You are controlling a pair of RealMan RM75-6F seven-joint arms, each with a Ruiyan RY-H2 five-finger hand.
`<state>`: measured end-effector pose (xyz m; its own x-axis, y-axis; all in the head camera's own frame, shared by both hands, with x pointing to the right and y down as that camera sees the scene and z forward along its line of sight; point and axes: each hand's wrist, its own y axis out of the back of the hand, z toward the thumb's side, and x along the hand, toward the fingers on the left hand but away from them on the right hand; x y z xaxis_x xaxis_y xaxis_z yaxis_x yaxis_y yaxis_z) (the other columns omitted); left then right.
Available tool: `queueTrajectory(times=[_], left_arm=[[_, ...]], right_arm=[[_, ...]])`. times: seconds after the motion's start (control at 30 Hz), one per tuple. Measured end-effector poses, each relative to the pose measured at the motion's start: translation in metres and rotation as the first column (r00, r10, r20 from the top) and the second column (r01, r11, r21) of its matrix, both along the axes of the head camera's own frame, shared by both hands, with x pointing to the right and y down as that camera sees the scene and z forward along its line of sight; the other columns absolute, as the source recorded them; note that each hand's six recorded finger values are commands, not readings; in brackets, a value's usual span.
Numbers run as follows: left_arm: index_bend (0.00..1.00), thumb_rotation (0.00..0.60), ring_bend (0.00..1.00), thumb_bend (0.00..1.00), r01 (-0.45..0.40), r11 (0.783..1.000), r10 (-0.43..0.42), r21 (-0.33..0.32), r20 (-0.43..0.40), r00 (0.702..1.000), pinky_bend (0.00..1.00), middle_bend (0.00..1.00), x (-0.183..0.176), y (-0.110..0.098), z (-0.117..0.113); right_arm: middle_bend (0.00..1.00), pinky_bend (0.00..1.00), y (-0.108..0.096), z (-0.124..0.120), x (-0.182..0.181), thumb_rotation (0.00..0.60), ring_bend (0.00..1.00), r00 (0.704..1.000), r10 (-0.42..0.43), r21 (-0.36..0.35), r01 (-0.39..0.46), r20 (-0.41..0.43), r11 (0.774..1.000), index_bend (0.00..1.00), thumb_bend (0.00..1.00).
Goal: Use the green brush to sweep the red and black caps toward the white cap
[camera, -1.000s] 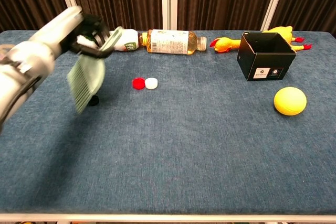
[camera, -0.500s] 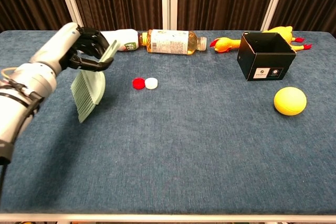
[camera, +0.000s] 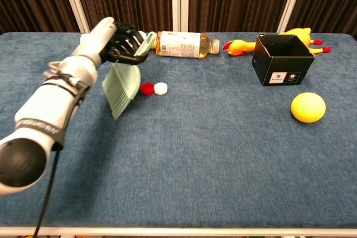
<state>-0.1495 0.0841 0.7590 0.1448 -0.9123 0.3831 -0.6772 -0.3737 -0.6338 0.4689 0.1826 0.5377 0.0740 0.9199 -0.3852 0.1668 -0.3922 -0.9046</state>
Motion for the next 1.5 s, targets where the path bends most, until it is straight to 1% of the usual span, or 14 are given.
queueTrajectory(times=[0.4,0.57,0.67,0.77,0.87,0.93,0.97,1.07,1.17,1.2,1.3,1.33,1.4,1.5], left_arm=[[0.54,0.6,0.43,0.42,-0.046,0.999,0.046,-0.014,-0.035,0.998,0.34,0.62,0.043,-0.016,-0.002],[0.54,0.6,0.43,0.42,-0.072,0.997,0.072,0.002,-0.039,0.997,0.34,0.62,0.057,-0.019,-0.008],[0.54,0.6,0.43,0.42,-0.082,0.997,0.082,0.013,-0.037,0.996,0.34,0.62,0.054,-0.019,-0.011],[0.54,0.6,0.43,0.42,-0.101,0.995,0.102,0.027,-0.02,0.995,0.34,0.62,0.043,-0.021,-0.015],[0.54,0.6,0.43,0.42,-0.143,0.989,0.142,0.041,0.019,0.99,0.34,0.62,0.027,-0.022,-0.02],[0.54,0.6,0.43,0.42,-0.193,0.98,0.19,0.041,0.063,0.98,0.34,0.62,0.012,-0.022,-0.025],[0.54,0.6,0.43,0.42,-0.22,0.975,0.216,0.037,0.086,0.973,0.34,0.62,0.006,-0.021,-0.026],[0.54,0.6,0.43,0.42,-0.315,0.949,0.311,-0.003,0.165,0.936,0.34,0.61,-0.018,-0.014,-0.032],[0.54,0.6,0.43,0.42,-0.413,0.908,0.417,-0.071,0.25,0.874,0.34,0.6,-0.042,0.001,-0.036],[0.53,0.6,0.42,0.42,-0.446,0.889,0.456,-0.103,0.283,0.844,0.33,0.6,-0.051,0.009,-0.036],[0.53,0.6,0.41,0.42,-0.507,0.843,0.538,-0.182,0.336,0.773,0.33,0.59,-0.068,0.028,-0.033],[0.52,0.6,0.41,0.42,-0.518,0.831,0.555,-0.203,0.346,0.756,0.32,0.58,-0.071,0.033,-0.032],[0.49,0.6,0.38,0.4,-0.531,0.811,0.584,-0.243,0.365,0.725,0.31,0.55,-0.078,0.039,-0.028],[0.35,0.6,0.29,0.3,-0.533,0.793,0.609,-0.295,0.38,0.696,0.28,0.42,-0.084,0.045,-0.022]], right_arm=[[0.16,0.02,0.001,-0.002,0.006,0.6,0.0,1.0,0.017,0.003,-0.017,-0.013,1.0,0.03,0.24],[0.16,0.02,0.002,-0.004,0.008,0.6,0.0,1.0,0.022,0.005,-0.022,-0.015,1.0,0.03,0.24],[0.16,0.02,0.003,-0.004,0.009,0.6,0.0,0.999,0.027,0.006,-0.027,-0.017,1.0,0.03,0.24],[0.16,0.02,0.003,-0.004,0.009,0.6,0.0,1.0,0.027,0.005,-0.027,-0.015,1.0,0.03,0.24],[0.16,0.02,0.002,-0.002,0.008,0.6,0.0,1.0,0.021,0.004,-0.021,-0.008,1.0,0.03,0.23],[0.16,0.02,0.002,-0.001,0.007,0.6,0.0,1.0,0.017,0.003,-0.017,-0.002,1.0,0.03,0.23],[0.16,0.02,0.002,0.0,0.006,0.6,0.0,1.0,0.016,0.002,-0.016,0.0,1.0,0.03,0.23],[0.16,0.02,0.001,0.003,0.003,0.6,0.0,1.0,0.008,-0.004,-0.008,0.007,1.0,0.03,0.24],[0.16,0.02,0.0,0.005,-0.001,0.6,0.0,1.0,-0.002,-0.005,0.002,0.016,1.0,0.03,0.24],[0.16,0.02,0.0,0.006,-0.001,0.6,0.0,1.0,-0.004,-0.005,0.004,0.018,1.0,0.03,0.23],[0.16,0.02,0.0,0.006,-0.002,0.6,0.0,1.0,-0.006,-0.006,0.006,0.018,1.0,0.03,0.24],[0.16,0.02,0.0,0.006,-0.002,0.6,0.0,1.0,-0.006,-0.006,0.006,0.017,1.0,0.03,0.24],[0.16,0.02,0.0,0.005,-0.002,0.6,0.0,1.0,-0.005,-0.006,0.005,0.015,1.0,0.03,0.24],[0.16,0.02,0.001,0.005,-0.001,0.6,0.0,1.0,-0.002,-0.006,0.002,0.013,1.0,0.03,0.23]])
